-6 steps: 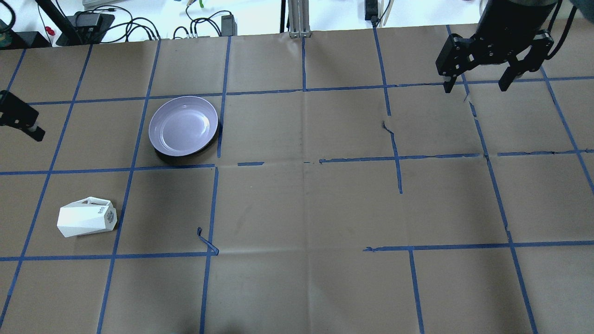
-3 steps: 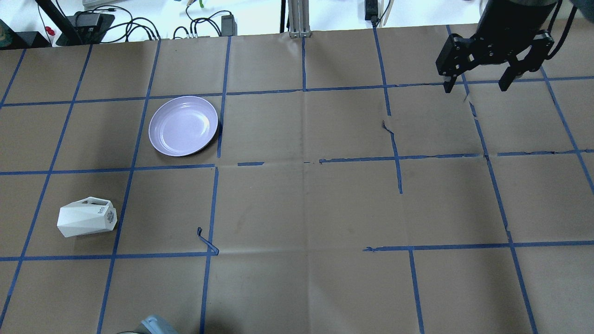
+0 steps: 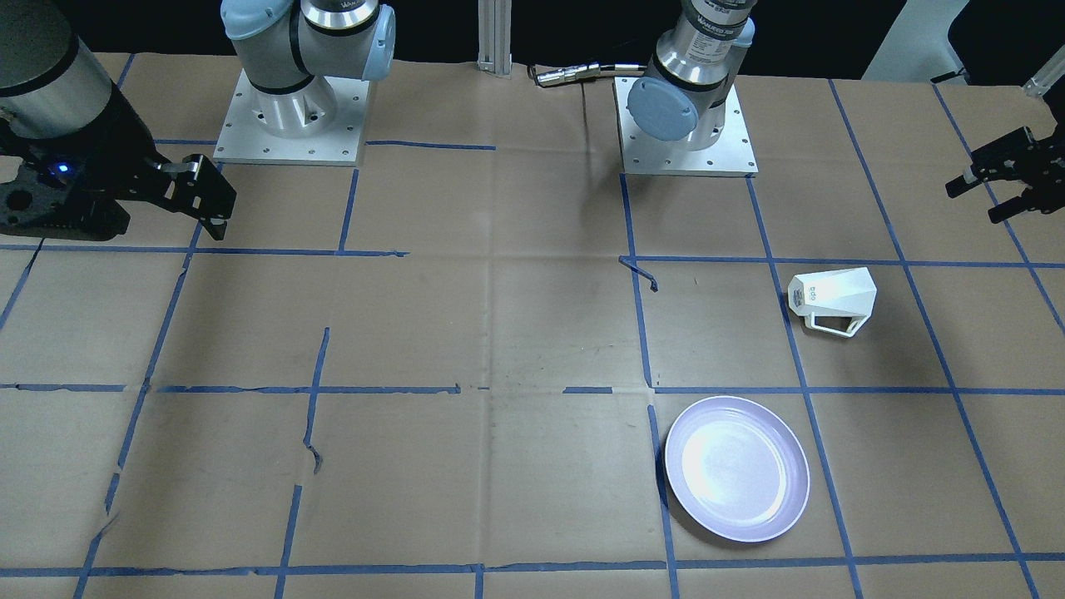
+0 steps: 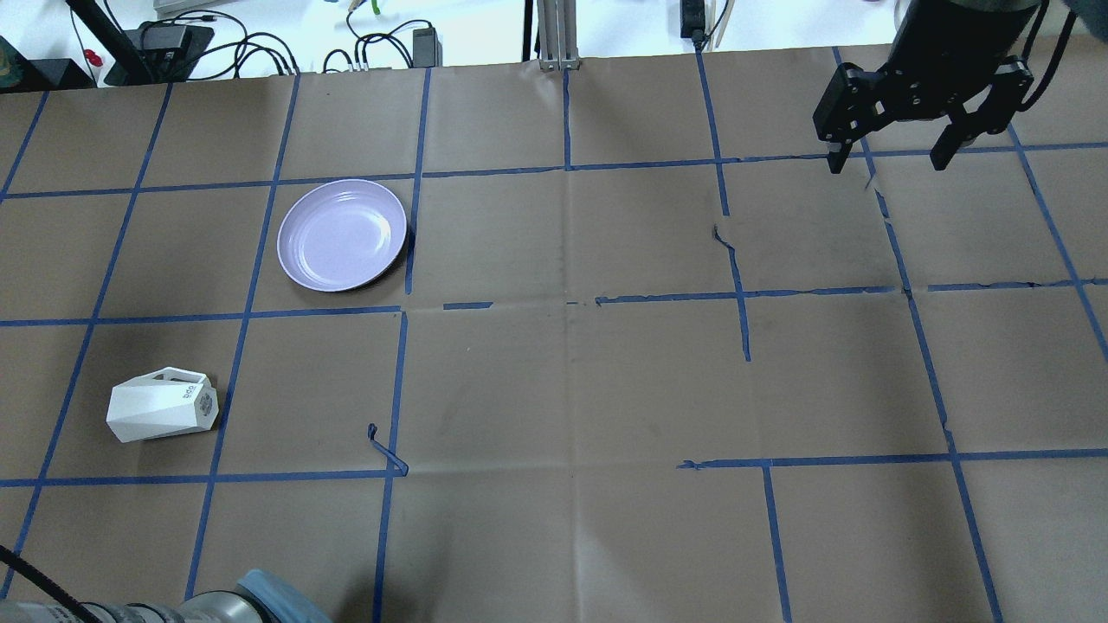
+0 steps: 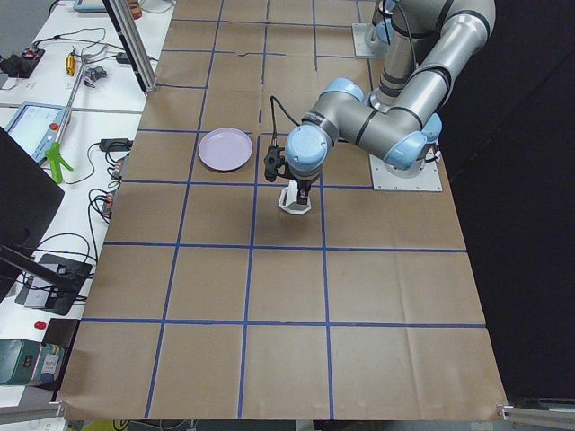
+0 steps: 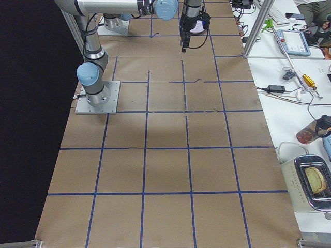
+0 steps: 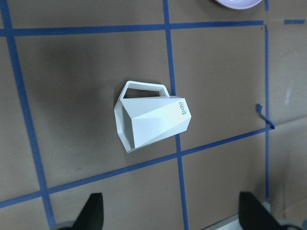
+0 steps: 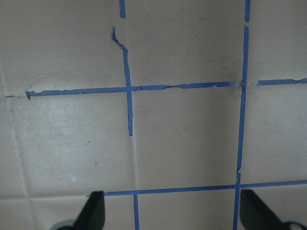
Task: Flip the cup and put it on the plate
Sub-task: 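Lower the left gripper beside the white mug lying on its side, then close the left gripper on the mug and lift it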
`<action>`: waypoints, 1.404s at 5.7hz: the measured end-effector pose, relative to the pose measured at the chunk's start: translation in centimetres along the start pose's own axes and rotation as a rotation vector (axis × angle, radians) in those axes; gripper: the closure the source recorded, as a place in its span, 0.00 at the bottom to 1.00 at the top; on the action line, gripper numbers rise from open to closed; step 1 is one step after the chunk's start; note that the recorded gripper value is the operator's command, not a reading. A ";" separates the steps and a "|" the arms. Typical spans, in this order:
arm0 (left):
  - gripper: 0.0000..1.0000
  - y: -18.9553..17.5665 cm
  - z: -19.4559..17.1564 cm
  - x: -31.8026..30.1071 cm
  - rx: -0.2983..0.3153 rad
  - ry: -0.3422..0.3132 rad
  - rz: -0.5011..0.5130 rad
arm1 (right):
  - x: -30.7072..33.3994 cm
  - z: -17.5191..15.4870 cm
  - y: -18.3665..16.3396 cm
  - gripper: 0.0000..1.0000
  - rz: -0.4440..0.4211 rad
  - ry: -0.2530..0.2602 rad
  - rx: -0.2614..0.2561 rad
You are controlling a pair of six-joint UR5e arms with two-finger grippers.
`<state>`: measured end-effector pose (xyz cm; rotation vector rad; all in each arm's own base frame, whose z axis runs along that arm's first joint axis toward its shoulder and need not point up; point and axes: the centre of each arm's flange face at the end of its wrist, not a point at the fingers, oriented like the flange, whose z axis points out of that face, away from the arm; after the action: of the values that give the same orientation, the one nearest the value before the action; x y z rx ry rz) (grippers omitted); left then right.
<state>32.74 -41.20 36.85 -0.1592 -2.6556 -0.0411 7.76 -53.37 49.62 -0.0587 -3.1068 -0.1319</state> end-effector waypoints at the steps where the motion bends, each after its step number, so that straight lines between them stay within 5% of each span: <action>1: 0.01 -0.6 3.3 -3.5 0.015 0.114 0.008 | 0.0 0.0 0.0 0.00 0.000 0.000 0.000; 5: 0.01 0.9 16.6 -13.2 0.137 0.648 0.031 | 0.0 0.0 0.0 0.00 0.000 0.000 0.000; 7: 0.05 1.1 21.3 -14.5 0.172 0.802 0.038 | 0.0 0.0 0.0 0.00 0.000 0.000 0.000; 8: 0.42 1.0 22.0 -14.4 0.191 0.844 0.017 | 0.0 0.0 0.0 0.00 0.000 0.000 0.000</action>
<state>35.42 -40.47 10.73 -0.0750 -1.8028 0.1245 7.78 -53.37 49.61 -0.0580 -3.1067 -0.1320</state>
